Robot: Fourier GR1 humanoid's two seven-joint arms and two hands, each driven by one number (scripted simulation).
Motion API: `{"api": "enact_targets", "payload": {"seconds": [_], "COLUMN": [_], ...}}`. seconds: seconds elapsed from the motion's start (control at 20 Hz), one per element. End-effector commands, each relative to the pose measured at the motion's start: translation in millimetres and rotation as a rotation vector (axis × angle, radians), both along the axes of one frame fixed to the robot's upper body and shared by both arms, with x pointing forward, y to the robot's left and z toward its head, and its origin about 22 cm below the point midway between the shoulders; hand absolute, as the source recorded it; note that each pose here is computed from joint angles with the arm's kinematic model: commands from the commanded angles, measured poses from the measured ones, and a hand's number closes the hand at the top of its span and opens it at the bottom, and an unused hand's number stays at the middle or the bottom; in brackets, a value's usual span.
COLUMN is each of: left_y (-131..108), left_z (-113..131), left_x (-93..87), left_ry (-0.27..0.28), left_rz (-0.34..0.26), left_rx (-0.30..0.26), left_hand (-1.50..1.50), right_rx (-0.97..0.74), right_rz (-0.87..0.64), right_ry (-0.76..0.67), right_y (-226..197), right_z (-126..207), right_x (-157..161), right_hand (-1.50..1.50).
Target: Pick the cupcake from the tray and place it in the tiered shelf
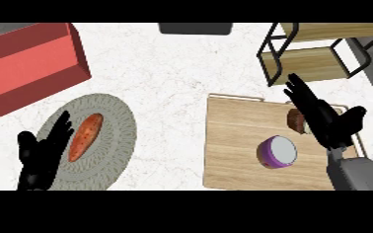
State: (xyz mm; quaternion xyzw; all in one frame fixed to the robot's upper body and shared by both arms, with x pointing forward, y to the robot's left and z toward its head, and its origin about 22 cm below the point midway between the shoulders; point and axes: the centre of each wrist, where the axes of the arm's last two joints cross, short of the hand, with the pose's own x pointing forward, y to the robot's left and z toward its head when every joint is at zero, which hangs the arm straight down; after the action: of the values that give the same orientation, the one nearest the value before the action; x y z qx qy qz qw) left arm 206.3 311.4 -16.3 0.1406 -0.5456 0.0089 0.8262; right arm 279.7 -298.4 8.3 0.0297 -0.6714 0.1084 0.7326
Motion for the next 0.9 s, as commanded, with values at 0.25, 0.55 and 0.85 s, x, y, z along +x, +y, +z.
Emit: {"api": "enact_targets", "payload": {"seconds": [0.25,0.55,0.85], "left_y": [-26,-43,-49], "left_z": [45,69,71], "left_x": [34.4,45.9,47.9], "left_ry": [-0.274,-0.393,-0.401], "left_rz": [-0.184,-0.29,-0.307], "left_rx": [0.013,-0.027,-0.039], "left_hand": [0.0,0.0,0.0], "right_rx": [0.597,0.369,0.302], "right_rz": [0.725,0.843,0.941], "right_ry": [-0.87,-0.888,-0.968], "right_y": [88,-34,-49], "right_z": [141,134,163], "right_x": [33,36,32], "right_hand": [1.5,-1.5,-1.5]}}
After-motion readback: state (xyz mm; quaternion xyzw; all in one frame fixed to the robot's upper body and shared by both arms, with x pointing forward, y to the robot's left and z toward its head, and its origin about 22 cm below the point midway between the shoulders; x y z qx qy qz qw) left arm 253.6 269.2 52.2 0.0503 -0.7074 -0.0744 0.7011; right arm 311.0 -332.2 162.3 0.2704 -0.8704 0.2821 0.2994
